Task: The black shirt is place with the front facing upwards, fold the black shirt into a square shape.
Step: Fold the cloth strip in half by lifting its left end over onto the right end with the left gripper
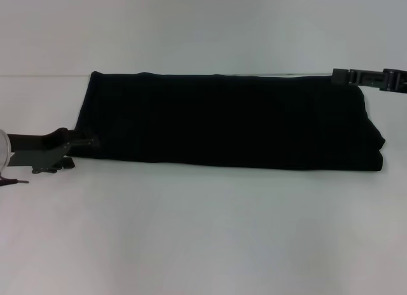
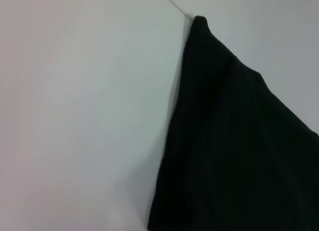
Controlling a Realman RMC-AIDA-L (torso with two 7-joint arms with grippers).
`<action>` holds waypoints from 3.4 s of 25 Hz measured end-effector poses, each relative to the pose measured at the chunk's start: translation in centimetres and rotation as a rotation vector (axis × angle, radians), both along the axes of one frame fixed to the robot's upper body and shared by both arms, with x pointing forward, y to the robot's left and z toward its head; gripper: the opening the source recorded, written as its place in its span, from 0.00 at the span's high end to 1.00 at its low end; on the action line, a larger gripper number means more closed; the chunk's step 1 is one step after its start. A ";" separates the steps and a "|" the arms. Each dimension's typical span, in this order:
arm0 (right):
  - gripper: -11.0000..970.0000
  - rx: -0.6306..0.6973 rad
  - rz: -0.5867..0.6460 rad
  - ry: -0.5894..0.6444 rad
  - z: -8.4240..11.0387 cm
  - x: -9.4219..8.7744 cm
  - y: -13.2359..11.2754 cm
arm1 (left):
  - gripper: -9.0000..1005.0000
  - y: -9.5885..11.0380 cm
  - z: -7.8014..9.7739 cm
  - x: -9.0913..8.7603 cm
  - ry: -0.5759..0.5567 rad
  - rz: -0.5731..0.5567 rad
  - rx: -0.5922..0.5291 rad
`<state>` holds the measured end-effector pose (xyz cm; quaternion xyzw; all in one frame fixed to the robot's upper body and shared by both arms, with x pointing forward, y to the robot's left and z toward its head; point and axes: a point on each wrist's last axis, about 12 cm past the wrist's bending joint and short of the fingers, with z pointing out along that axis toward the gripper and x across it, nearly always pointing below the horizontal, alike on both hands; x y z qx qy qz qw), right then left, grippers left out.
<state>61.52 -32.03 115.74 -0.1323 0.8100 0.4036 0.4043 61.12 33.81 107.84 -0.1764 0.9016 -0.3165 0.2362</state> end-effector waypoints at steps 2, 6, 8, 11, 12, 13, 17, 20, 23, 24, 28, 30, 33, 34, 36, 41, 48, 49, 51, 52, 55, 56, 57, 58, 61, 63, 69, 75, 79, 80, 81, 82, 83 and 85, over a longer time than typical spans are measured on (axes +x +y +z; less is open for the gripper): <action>0.16 -0.001 -0.003 0.000 0.0 0.0 0.0 | 0.13 -0.1 0.1 0.1 -0.004 0.001 0.003; 0.16 0.000 -0.003 0.000 0.0 0.1 0.0 | 0.13 -0.3 0.3 0.5 -0.013 0.001 0.006; 0.16 0.000 -0.002 0.000 0.0 0.1 0.1 | 0.13 -0.3 0.4 0.6 -0.017 0.002 0.009; 0.16 0.001 -0.002 0.000 0.1 0.1 0.1 | 0.13 -0.3 0.4 0.7 -0.020 0.006 0.012; 0.16 0.001 -0.002 0.000 0.1 0.1 0.1 | 0.13 -0.3 0.4 0.7 -0.019 0.007 0.012; 0.16 0.001 -0.002 0.000 0.1 0.1 0.1 | 0.13 -0.3 0.3 0.7 -0.018 0.009 0.013; 0.16 -0.001 -0.007 0.000 0.0 0.1 0.1 | 0.13 -0.4 0.1 0.7 -0.014 0.009 0.025; 0.16 -0.012 -0.034 0.005 -0.2 0.2 -0.2 | 0.13 0.0 0.5 0.8 -0.035 0.001 0.045; 0.16 -0.039 -0.075 0.033 -0.6 0.3 -0.9 | 0.13 0.9 0.9 0.6 -0.058 0.004 0.065; 0.16 -0.056 -0.089 0.049 -0.7 0.4 -1.2 | 0.13 1.3 1.1 0.5 -0.067 0.006 0.075; 0.16 -0.094 -0.127 0.086 -1.1 0.5 -2.0 | 0.13 2.4 1.6 0.2 -0.102 -0.007 0.118; 0.16 -0.094 -0.136 0.090 -1.1 0.5 -2.2 | 0.13 2.5 1.8 0.2 -0.128 -0.030 0.147; 0.16 -0.088 -0.145 0.095 -1.2 0.4 -2.3 | 0.13 1.6 1.8 0.7 -0.165 -0.085 0.177; 0.17 -0.085 -0.145 0.097 -1.3 0.3 -2.3 | 0.13 1.2 1.8 0.8 -0.178 -0.106 0.186; 0.16 -0.082 -0.146 0.098 -1.3 0.3 -2.2 | 0.13 0.5 1.7 1.0 -0.196 -0.133 0.197; 0.16 -0.072 -0.141 0.101 -1.2 0.4 -1.9 | 0.13 -0.7 1.6 1.5 -0.210 -0.184 0.239; 0.17 -0.067 -0.133 0.099 -0.9 0.5 -1.7 | 0.13 0.0 1.2 1.3 -0.203 -0.151 0.260; 0.16 -0.067 -0.133 0.099 -0.9 0.6 -1.7 | 0.13 0.1 1.2 1.2 -0.203 -0.149 0.262; 0.16 -0.066 -0.133 0.099 -0.9 0.6 -1.7 | 0.13 0.0 1.1 1.2 -0.199 -0.150 0.261; 0.16 -0.066 -0.132 0.099 -0.9 0.6 -1.7 | 0.13 0.0 1.1 1.2 -0.198 -0.152 0.260; 0.16 -0.065 -0.133 0.101 -1.0 0.5 -1.7 | 0.13 -0.3 1.1 1.2 -0.199 -0.164 0.260; 0.16 -0.065 -0.134 0.102 -1.0 0.5 -1.7 | 0.13 -0.4 1.1 1.2 -0.198 -0.170 0.261; 0.16 -0.065 -0.134 0.102 -1.0 0.5 -1.7 | 0.13 -0.4 1.1 1.2 -0.198 -0.170 0.261; 0.16 -0.065 -0.134 0.102 -1.0 0.5 -1.8 | 0.13 -0.6 1.0 1.2 -0.195 -0.183 0.266; 0.16 -0.066 -0.134 0.102 -1.0 0.5 -1.8 | 0.13 -1.0 1.0 1.3 -0.189 -0.206 0.276; 0.16 -0.066 -0.134 0.101 -1.0 0.5 -1.7 | 0.13 -1.1 0.9 1.3 -0.187 -0.213 0.279; 0.16 -0.066 -0.134 0.097 -0.9 0.6 -1.7 | 0.13 -0.6 0.9 1.2 -0.176 -0.186 0.281; 0.17 -0.067 -0.136 0.097 -0.9 0.5 -1.8 | 0.42 -0.2 0.8 1.2 -0.172 -0.184 0.301; 0.17 -0.064 -0.140 0.098 -0.9 0.5 -1.9 | 0.58 -0.2 0.8 1.3 -0.167 -0.188 0.319; 0.17 -0.063 -0.141 0.098 -0.9 0.5 -1.9 | 0.61 -0.2 0.8 1.3 -0.166 -0.186 0.322; 0.17 -0.063 -0.141 0.098 -0.9 0.5 -1.9 | 0.64 -0.2 0.8 1.3 -0.165 -0.184 0.323; 0.17 -0.062 -0.141 0.098 -0.9 0.5 -1.9 | 0.68 -0.2 0.8 1.3 -0.164 -0.182 0.324; 0.17 -0.063 -0.141 0.098 -0.9 0.5 -1.9 | 0.71 -0.2 0.8 1.3 -0.163 -0.181 0.325; 0.17 -0.064 -0.140 0.098 -0.9 0.5 -1.9 | 0.75 -0.2 0.8 1.4 -0.163 -0.182 0.325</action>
